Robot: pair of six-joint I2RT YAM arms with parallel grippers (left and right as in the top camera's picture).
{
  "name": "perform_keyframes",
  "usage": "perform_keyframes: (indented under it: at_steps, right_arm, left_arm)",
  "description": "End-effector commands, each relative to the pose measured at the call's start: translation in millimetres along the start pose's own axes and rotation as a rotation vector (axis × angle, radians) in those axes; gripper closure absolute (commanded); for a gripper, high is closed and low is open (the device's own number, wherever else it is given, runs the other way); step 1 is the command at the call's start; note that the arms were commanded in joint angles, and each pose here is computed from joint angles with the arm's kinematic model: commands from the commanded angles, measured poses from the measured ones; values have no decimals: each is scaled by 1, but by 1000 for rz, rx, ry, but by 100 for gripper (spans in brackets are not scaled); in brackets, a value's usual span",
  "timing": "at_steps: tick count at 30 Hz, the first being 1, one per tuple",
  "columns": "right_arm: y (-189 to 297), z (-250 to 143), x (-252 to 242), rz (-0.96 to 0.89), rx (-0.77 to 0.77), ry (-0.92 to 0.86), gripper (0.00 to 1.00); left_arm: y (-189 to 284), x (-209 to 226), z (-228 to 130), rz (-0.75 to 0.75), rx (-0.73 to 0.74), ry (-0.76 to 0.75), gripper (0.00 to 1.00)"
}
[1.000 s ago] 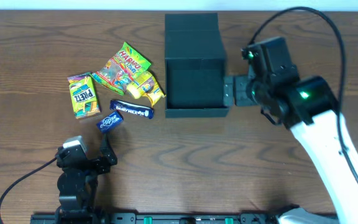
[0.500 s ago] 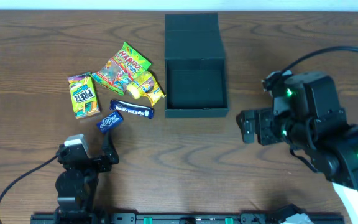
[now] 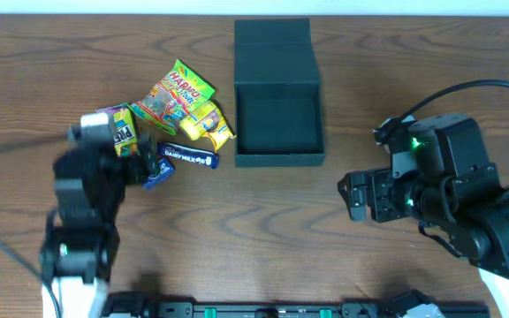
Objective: Pack container
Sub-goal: 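Reach the left gripper to the green Haribo bag and grasp it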
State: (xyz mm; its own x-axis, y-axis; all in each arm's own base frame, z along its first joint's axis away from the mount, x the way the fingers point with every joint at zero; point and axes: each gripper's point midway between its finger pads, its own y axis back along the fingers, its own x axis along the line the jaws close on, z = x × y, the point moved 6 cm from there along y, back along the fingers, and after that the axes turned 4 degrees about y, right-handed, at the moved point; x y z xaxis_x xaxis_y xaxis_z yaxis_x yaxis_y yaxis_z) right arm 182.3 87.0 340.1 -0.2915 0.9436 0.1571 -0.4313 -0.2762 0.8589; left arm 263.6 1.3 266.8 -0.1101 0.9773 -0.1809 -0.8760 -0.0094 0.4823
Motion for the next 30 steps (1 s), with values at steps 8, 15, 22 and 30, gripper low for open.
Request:
perform_keyframes:
  at_steps: [8, 15, 22, 30]
  right_arm:
    - [2, 2, -1, 2, -9, 5, 1]
    - [2, 2, -1, 2, -9, 5, 1]
    - [2, 2, -1, 2, -9, 5, 1]
    - [2, 2, -1, 2, -9, 5, 1]
  left_arm:
    - [-67, -19, 47, -40, 228, -188, 5]
    - [-114, -25, 47, -84, 426, -268, 5]
    - [-168, -22, 33, -79, 533, -269, 5]
    - [-195, -25, 46, -86, 410, -279, 5]
